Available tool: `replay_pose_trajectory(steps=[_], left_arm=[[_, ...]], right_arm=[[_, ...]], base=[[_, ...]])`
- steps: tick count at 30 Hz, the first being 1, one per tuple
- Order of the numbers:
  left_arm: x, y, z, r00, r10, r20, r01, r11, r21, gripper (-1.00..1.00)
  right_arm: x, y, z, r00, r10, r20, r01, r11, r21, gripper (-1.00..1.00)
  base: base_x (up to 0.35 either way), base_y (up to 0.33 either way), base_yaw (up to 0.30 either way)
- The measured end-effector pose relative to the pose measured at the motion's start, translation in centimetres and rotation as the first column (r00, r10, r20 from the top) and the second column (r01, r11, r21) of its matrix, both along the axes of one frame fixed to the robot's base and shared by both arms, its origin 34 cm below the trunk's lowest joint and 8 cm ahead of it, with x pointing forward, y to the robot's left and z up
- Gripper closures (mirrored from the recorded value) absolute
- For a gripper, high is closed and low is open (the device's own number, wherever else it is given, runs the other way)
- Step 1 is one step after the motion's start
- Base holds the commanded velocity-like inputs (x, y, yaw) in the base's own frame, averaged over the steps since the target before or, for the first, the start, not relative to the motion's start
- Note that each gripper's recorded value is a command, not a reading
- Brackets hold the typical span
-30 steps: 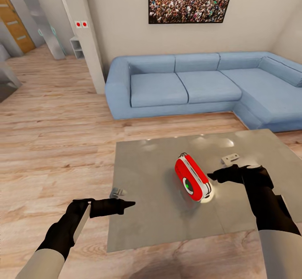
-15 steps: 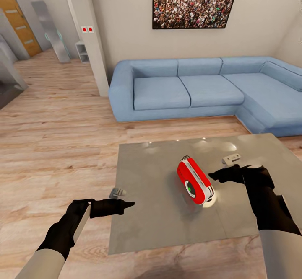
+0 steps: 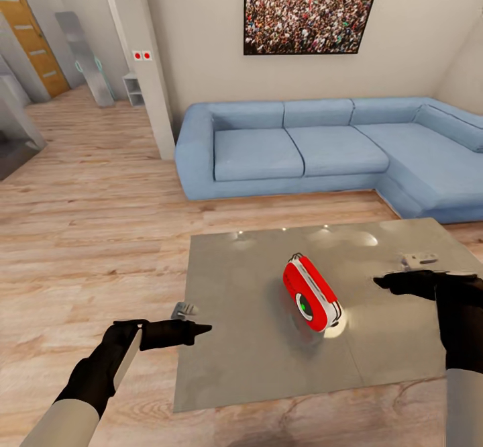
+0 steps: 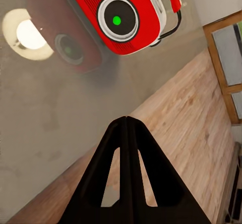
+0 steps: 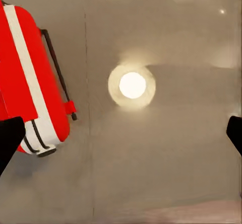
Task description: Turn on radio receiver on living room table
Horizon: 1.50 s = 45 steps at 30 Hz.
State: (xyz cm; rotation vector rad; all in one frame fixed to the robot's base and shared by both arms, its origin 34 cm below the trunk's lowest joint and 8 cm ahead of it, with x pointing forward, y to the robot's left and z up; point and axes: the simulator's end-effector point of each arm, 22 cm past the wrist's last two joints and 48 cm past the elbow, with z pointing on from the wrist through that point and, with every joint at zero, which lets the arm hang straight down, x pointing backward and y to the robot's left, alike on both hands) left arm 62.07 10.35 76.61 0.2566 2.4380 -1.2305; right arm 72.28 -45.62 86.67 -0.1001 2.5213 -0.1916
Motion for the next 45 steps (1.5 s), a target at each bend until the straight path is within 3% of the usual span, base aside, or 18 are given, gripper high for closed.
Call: replay_pose_trajectory(steps=[10,17,21,26,30,39,45], left_arm=[[-0.6,0.7,0.0,1.000,0.002,-0.002,-0.002,1.000,0.014,1.00],[-0.7,1.3,0.0,1.000,0.002,0.013,-0.002,1.000,0.030,1.00],[-2.2,2.2,-1.2,1.000,0.005,-0.017,-0.004,0.999,0.047,1.00],[-5.3,3.0,-3.5,0.997,0.015,-0.076,-0.009,0.997,0.072,1.00],[-6.8,3.2,-4.7,0.998,0.017,-0.057,-0.012,0.997,0.076,1.00],[-10.3,3.8,-7.8,0.996,0.027,-0.084,-0.020,0.996,0.083,1.00],[-13.7,5.2,-10.3,0.989,0.043,-0.143,-0.028,0.994,0.106,1.00]], right_arm=[[-6.2,-5.1,-2.5,0.998,-0.066,-0.021,0.065,0.997,-0.044,-1.00],[-11.5,-6.4,-5.2,0.993,-0.086,-0.077,0.082,0.995,-0.053,-1.00],[-15.6,-7.3,-7.5,0.989,-0.097,-0.115,0.091,0.994,-0.053,-1.00],[-20.0,-6.9,-11.8,0.980,-0.103,-0.169,0.104,0.995,0.001,-1.00],[-22.1,-5.7,-14.9,0.977,-0.074,-0.198,0.084,0.995,0.046,-1.00],[-25.2,-4.2,-18.9,0.964,-0.051,-0.260,0.069,0.996,0.061,-1.00],[-28.2,-2.3,-22.1,0.944,-0.051,-0.327,0.087,0.991,0.097,-1.00]], base=[[0.000,0.000,0.000],[0.000,0.000,0.000],[0.000,0.000,0.000],[0.000,0.000,0.000],[0.000,0.000,0.000],[0.000,0.000,0.000],[0.000,0.000,0.000]])
